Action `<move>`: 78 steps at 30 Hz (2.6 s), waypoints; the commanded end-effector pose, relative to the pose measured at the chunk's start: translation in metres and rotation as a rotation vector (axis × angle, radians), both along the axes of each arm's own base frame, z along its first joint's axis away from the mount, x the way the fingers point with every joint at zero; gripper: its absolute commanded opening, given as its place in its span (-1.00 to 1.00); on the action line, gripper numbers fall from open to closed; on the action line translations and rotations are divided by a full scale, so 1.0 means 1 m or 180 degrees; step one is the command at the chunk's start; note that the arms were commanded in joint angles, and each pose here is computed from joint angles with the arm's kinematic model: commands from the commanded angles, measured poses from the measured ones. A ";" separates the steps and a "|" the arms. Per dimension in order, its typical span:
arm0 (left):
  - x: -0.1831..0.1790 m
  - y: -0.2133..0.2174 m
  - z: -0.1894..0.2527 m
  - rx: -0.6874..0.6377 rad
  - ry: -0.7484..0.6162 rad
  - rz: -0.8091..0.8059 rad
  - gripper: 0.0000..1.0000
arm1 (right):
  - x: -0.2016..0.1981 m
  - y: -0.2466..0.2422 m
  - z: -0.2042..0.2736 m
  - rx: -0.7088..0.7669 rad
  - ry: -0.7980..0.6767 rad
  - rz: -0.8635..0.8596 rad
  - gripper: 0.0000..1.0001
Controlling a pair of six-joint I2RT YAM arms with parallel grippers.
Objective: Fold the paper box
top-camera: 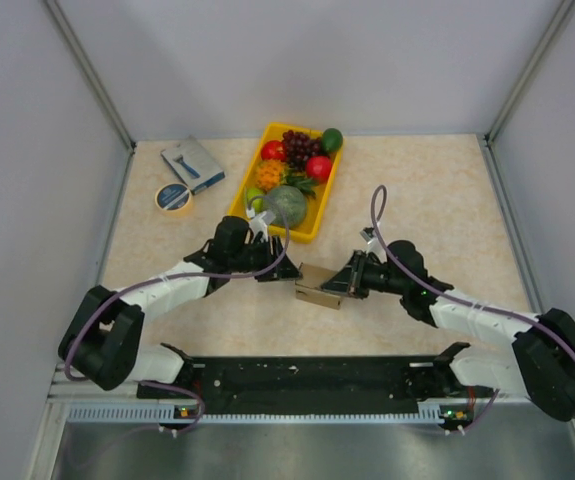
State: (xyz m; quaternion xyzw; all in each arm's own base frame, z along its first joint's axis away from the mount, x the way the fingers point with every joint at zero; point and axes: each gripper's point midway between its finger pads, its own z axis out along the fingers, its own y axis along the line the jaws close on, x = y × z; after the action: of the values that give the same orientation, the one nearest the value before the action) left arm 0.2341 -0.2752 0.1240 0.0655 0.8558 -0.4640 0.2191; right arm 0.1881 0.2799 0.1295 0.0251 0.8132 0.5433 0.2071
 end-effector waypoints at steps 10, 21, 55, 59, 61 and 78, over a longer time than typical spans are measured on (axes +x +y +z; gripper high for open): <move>-0.011 0.002 -0.023 -0.0066 -0.0004 -0.0062 -0.38 | 0.015 -0.001 0.062 0.0192 -0.0493 0.0037 -1.00; -0.009 0.004 -0.026 0.0000 -0.0028 -0.0064 -0.41 | 0.000 -0.019 -0.002 0.0099 -0.0221 0.0050 -1.00; -0.044 0.015 -0.009 -0.0038 -0.0241 -0.0120 -0.37 | -0.003 -0.057 0.043 -0.0862 -0.0876 0.0040 -0.41; -0.051 0.017 -0.006 -0.0044 -0.0267 -0.0088 -0.13 | 0.001 -0.060 0.024 -0.1126 -0.0665 0.0101 -0.07; -0.047 0.020 0.011 -0.0033 -0.0443 -0.0019 0.11 | 0.005 -0.058 0.024 -0.1160 -0.0630 0.0095 0.03; 0.014 -0.004 0.010 0.0470 -0.0295 -0.0355 0.04 | 0.041 -0.044 0.010 -0.1173 -0.0337 0.0360 -0.09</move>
State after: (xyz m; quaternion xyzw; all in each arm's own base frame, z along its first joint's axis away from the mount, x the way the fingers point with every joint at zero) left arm 0.2551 -0.2792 0.1300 0.1146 0.8774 -0.4090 0.2229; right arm 0.2179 0.2304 0.1208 -0.0586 0.9035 0.3802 0.1890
